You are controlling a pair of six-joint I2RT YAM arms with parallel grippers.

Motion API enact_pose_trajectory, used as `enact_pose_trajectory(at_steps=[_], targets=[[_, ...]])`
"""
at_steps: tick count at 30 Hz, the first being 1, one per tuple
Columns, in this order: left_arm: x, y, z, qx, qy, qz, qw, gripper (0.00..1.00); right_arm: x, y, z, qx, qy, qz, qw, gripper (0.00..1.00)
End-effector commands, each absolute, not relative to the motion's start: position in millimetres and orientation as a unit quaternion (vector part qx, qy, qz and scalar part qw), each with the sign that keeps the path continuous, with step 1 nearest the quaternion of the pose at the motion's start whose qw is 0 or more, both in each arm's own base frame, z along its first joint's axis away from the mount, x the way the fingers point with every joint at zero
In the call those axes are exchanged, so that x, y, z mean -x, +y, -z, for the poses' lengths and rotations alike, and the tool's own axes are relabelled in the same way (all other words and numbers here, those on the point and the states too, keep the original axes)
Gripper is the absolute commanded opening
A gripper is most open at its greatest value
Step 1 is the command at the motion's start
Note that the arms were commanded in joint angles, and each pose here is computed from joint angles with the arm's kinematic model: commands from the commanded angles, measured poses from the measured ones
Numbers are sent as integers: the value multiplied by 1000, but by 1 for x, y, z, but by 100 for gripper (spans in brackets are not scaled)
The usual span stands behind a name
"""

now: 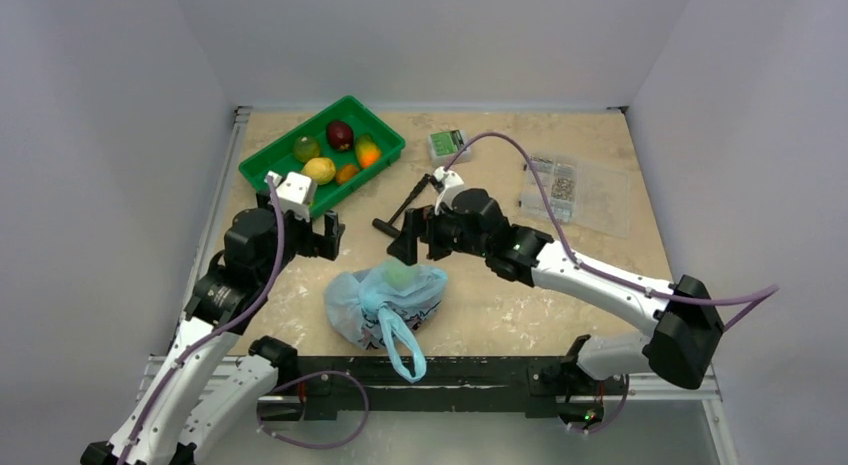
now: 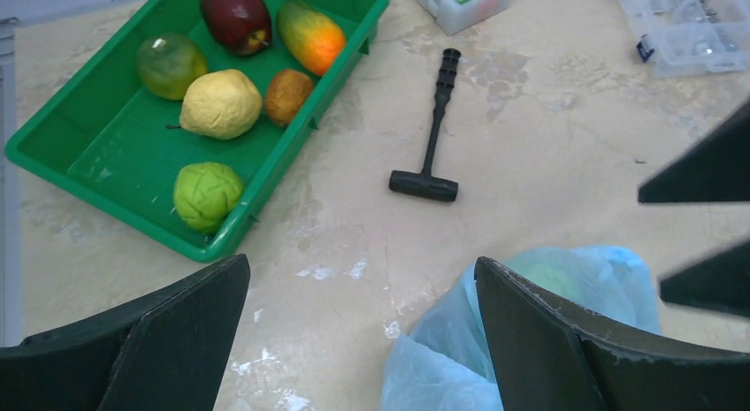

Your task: Take the fake fruits out of the plastic bag

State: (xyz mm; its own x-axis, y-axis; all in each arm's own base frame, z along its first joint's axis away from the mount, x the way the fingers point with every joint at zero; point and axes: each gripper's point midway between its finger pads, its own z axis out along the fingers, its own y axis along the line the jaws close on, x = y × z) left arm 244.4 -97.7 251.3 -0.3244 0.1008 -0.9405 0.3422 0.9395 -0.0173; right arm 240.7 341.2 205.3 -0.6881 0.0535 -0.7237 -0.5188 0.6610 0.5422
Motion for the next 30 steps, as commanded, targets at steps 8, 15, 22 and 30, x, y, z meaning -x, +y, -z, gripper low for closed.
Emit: enact_pose_trajectory(at_steps=[8, 15, 22, 30], targets=[[-252, -84, -255, -127, 807, 62, 574, 100, -173, 385, -193, 176, 848, -365, 341, 91], [-252, -87, -253, -134, 808, 65, 570, 100, -141, 413, -163, 196, 857, -360, 312, 83], [-252, -93, -245, -149, 812, 66, 561, 100, -150, 426, -149, 177, 860, -350, 327, 62], [-251, -100, -237, -167, 817, 62, 548, 100, -159, 447, -148, 176, 860, -365, 311, 25]])
